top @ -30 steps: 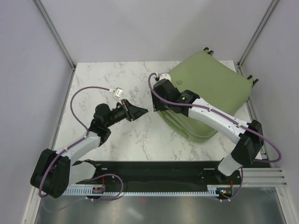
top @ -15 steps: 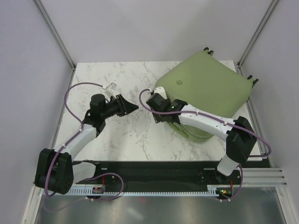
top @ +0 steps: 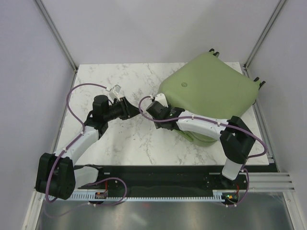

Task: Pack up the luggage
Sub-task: Zip the luggage at the center of the board.

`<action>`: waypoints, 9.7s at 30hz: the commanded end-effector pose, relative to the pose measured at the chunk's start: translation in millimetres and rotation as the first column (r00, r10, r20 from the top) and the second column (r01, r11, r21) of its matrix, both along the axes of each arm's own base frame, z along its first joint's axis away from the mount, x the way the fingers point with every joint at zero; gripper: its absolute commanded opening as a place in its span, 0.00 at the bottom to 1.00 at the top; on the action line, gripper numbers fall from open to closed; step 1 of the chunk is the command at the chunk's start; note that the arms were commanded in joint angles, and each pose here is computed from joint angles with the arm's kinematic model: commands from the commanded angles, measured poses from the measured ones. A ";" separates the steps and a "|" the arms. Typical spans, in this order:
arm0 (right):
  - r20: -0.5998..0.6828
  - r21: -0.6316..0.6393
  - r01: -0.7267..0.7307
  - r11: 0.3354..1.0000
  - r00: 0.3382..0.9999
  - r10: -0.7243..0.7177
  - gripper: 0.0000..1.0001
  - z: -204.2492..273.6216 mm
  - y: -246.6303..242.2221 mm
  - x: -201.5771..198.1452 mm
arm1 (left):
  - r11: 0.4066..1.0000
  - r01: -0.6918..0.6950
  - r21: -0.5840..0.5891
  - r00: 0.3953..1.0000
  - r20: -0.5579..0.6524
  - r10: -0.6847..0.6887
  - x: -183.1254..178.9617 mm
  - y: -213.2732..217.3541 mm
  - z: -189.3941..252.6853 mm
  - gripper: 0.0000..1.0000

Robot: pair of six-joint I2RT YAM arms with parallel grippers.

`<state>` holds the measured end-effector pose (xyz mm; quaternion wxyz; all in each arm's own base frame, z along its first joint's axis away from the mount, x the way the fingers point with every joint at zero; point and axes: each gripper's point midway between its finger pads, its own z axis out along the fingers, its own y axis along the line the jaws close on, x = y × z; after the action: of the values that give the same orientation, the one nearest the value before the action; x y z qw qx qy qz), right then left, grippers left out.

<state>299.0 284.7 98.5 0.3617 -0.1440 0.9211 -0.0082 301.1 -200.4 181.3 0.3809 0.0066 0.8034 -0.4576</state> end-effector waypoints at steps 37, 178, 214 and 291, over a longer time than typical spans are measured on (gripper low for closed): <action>-0.579 0.070 -0.368 0.927 0.742 0.338 0.05 -78.8 -42.1 -199.4 | 0.999 0.004 0.040 0.998 0.065 -0.007 1.4 26.2 -22.1 0.41; -0.375 0.498 0.620 0.606 0.784 -0.494 0.67 20.5 -340.8 150.4 | 0.785 0.614 0.075 0.726 0.335 -0.600 -41.0 -104.3 -57.1 0.48; -0.353 0.417 0.741 0.527 0.666 -0.657 0.67 10.0 -362.3 132.2 | 0.638 0.757 0.142 0.575 0.317 -0.754 -157.9 -136.5 -52.0 0.02; -0.470 0.426 0.859 0.282 0.477 -0.743 0.69 52.3 -271.2 -155.5 | 0.972 0.234 -0.022 0.915 0.342 -0.213 31.8 -58.8 -7.7 0.49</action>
<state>158.6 -2.5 167.4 0.2893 0.4451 0.8419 0.0973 337.8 -266.2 150.2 0.4092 0.1507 0.7345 -0.5199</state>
